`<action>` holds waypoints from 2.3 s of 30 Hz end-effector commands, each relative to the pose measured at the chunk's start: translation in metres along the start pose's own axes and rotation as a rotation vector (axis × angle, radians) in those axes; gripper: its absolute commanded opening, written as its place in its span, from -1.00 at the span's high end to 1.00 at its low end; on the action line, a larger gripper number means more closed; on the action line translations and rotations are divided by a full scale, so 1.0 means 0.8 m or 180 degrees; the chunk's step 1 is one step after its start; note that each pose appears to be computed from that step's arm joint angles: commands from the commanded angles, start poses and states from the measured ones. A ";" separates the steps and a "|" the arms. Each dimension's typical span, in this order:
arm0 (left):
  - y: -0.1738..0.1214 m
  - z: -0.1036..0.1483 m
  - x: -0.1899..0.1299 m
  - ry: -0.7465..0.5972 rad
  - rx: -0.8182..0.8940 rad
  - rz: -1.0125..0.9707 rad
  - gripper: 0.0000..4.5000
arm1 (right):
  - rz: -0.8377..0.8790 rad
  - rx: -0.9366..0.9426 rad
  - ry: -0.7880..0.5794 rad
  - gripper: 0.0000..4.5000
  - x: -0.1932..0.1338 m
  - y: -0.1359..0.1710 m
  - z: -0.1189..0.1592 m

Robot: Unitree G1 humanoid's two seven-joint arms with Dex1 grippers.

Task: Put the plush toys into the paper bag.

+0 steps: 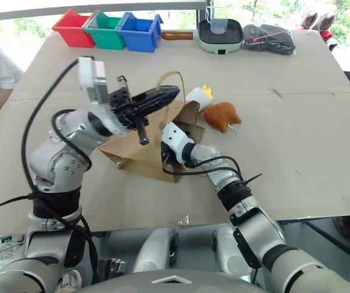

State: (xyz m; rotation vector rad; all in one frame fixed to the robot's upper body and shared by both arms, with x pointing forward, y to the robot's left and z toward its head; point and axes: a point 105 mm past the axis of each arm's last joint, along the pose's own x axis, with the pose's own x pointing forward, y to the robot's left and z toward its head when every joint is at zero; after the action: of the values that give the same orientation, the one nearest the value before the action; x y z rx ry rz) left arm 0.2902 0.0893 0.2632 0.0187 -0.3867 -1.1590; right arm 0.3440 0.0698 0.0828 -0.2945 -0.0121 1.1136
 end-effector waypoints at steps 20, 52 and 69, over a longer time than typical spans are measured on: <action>0.023 0.047 -0.041 -0.0233 0.0496 0.1292 0.99 | 0.0002 -0.0238 0.0434 1.00 -0.024 -0.010 -0.026; 0.074 0.024 -0.102 -0.0776 -0.0338 0.1796 1.00 | -0.1407 0.0389 0.1307 -0.62 -0.161 -0.173 -0.021; 0.064 0.019 -0.059 -0.0924 -0.0658 0.1458 1.00 | -0.1081 -0.0781 -0.0858 0.99 -0.226 -0.145 0.262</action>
State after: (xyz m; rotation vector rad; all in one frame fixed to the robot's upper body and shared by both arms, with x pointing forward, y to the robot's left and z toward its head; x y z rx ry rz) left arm 0.3167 0.1590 0.2675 -0.3930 -0.4662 -0.7091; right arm 0.3458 -0.1175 0.3264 -0.3014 -0.3638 0.7199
